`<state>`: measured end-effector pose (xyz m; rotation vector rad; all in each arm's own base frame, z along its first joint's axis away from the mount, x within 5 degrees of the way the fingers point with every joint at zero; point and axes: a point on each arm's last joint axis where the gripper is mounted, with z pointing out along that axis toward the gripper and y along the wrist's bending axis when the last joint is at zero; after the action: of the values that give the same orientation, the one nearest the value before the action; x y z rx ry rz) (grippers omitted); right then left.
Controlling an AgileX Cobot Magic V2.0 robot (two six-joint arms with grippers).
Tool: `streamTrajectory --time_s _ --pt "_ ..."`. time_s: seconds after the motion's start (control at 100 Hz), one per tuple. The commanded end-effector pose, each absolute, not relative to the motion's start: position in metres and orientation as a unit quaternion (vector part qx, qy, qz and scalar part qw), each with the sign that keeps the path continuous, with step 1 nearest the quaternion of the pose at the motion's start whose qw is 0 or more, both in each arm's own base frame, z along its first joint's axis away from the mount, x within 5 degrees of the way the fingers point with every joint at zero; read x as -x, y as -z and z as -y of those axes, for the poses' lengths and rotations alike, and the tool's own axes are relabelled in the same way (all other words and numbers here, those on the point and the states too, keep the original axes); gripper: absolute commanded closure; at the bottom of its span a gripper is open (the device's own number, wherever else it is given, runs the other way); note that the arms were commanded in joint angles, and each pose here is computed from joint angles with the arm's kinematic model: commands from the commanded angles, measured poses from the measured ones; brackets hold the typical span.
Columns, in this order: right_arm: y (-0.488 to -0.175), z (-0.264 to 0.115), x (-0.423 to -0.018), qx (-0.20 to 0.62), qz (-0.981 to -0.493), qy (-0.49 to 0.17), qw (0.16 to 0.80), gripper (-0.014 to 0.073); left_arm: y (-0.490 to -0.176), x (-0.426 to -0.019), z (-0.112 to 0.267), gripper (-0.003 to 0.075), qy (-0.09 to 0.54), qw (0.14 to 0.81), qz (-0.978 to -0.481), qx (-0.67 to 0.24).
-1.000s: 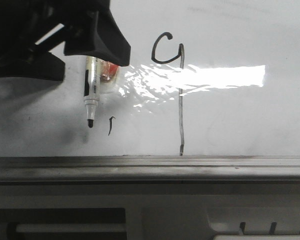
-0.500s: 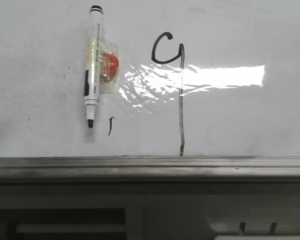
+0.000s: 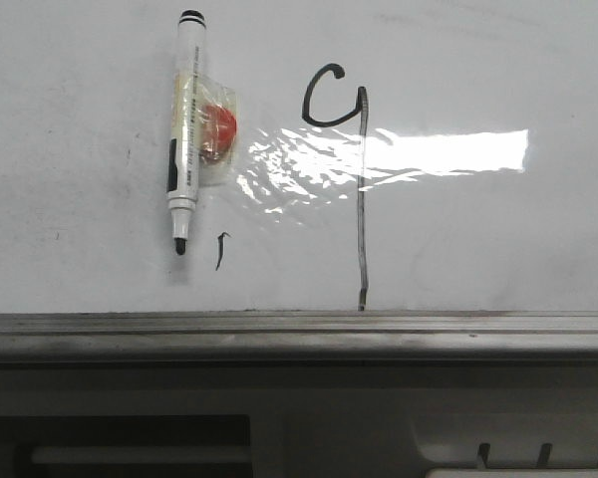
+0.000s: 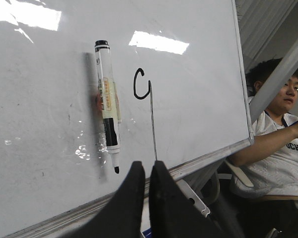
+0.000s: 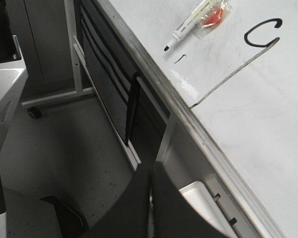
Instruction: Write number 9 on whiteboard
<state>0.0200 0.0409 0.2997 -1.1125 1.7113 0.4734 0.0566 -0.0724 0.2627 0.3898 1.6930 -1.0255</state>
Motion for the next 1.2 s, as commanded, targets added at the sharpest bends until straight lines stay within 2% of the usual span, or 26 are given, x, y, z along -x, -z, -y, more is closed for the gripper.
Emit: streamTrajectory --time_s 0.0,0.5,0.64,0.78,0.9,0.99,1.11,1.19 --pt "-0.312 -0.041 -0.022 0.442 -0.694 -0.199 0.532 0.0664 -0.272 -0.054 0.075 0.074 0.45 0.531 -0.698 -0.168" --pt "-0.312 -0.041 -0.022 0.442 -0.695 -0.199 0.531 0.0664 -0.272 -0.055 0.074 0.0741 0.444 0.536 -0.697 -0.172" --pt "-0.312 -0.041 -0.022 0.443 -0.695 -0.199 0.53 0.0664 -0.271 -0.061 0.069 0.0741 0.402 0.562 -0.704 -0.163" --pt "-0.311 -0.041 -0.022 0.444 -0.696 -0.199 0.529 0.0664 -0.268 -0.069 0.061 0.0741 0.278 0.641 -0.681 -0.22" --pt "-0.311 -0.041 -0.022 0.444 -0.696 -0.199 0.529 0.0664 -0.261 -0.078 0.045 0.0741 0.199 0.674 -0.69 -0.17" --pt "-0.311 -0.041 -0.022 0.444 -0.696 -0.199 0.529 0.0664 -0.258 -0.076 0.038 0.0741 0.148 0.701 -0.673 -0.182" --pt "-0.311 -0.041 -0.022 0.444 -0.696 -0.199 0.529 0.0664 -0.247 -0.071 0.031 0.0741 0.116 0.711 -0.672 -0.172" --pt "-0.311 -0.041 -0.022 0.444 -0.696 -0.199 0.529 0.0664 -0.237 -0.07 0.027 0.0741 0.117 0.711 -0.678 -0.145"
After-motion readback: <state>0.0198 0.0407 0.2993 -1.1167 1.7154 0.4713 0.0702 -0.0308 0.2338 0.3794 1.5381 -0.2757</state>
